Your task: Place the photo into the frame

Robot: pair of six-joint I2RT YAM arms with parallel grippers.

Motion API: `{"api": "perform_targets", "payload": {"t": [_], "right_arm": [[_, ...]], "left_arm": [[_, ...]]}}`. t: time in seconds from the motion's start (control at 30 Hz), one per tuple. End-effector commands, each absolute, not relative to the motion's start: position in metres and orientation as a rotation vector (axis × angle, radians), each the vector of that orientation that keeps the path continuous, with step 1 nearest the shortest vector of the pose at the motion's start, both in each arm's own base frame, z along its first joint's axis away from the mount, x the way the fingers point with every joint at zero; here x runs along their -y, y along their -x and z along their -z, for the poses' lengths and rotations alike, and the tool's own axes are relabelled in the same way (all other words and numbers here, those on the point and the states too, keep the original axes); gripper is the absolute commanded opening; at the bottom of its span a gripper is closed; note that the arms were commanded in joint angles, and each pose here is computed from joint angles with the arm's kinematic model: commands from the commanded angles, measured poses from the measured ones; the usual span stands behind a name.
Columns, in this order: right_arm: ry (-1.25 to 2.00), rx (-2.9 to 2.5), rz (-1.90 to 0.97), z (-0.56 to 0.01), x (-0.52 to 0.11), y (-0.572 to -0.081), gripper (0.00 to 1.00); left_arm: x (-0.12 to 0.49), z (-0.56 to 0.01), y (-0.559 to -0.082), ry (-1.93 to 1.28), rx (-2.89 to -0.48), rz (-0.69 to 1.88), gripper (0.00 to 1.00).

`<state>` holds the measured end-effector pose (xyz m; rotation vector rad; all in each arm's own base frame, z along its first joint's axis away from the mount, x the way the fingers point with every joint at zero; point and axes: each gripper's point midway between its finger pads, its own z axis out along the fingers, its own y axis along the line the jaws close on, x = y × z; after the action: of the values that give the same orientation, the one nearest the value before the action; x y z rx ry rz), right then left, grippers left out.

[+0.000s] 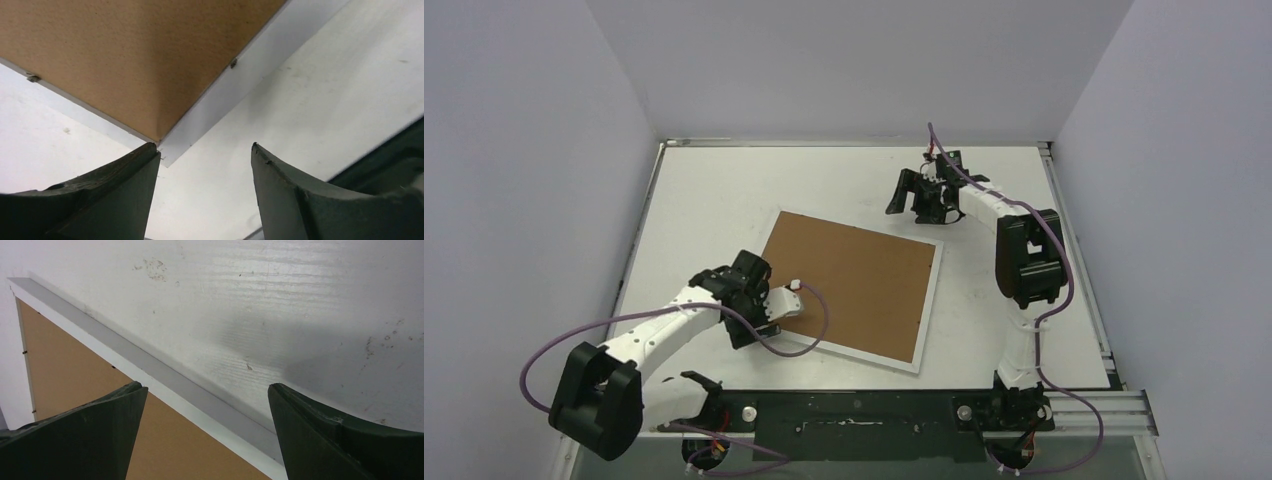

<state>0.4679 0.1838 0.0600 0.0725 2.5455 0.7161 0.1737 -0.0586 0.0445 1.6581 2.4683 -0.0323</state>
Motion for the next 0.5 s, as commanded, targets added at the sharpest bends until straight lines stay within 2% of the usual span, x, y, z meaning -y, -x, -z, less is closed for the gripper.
{"api": "perform_targets", "payload": {"t": [0.0,0.27,0.47], "right_arm": [[-0.096,-2.519,-0.777,-0.059,-0.187,-0.471,0.97],[-0.165,-2.582,-0.804,-0.042,-0.185,-0.444,0.94],[-0.293,-2.587,-0.87,-0.037,-0.178,-0.401,0.93]], "left_arm": [[0.062,-0.049,-0.229,-1.533,-2.229,-0.315,0.65],[0.055,-0.053,-0.28,-1.323,-2.12,-0.6,0.65],[0.045,-0.088,-0.343,-1.014,-2.104,-0.625,0.65]]}}
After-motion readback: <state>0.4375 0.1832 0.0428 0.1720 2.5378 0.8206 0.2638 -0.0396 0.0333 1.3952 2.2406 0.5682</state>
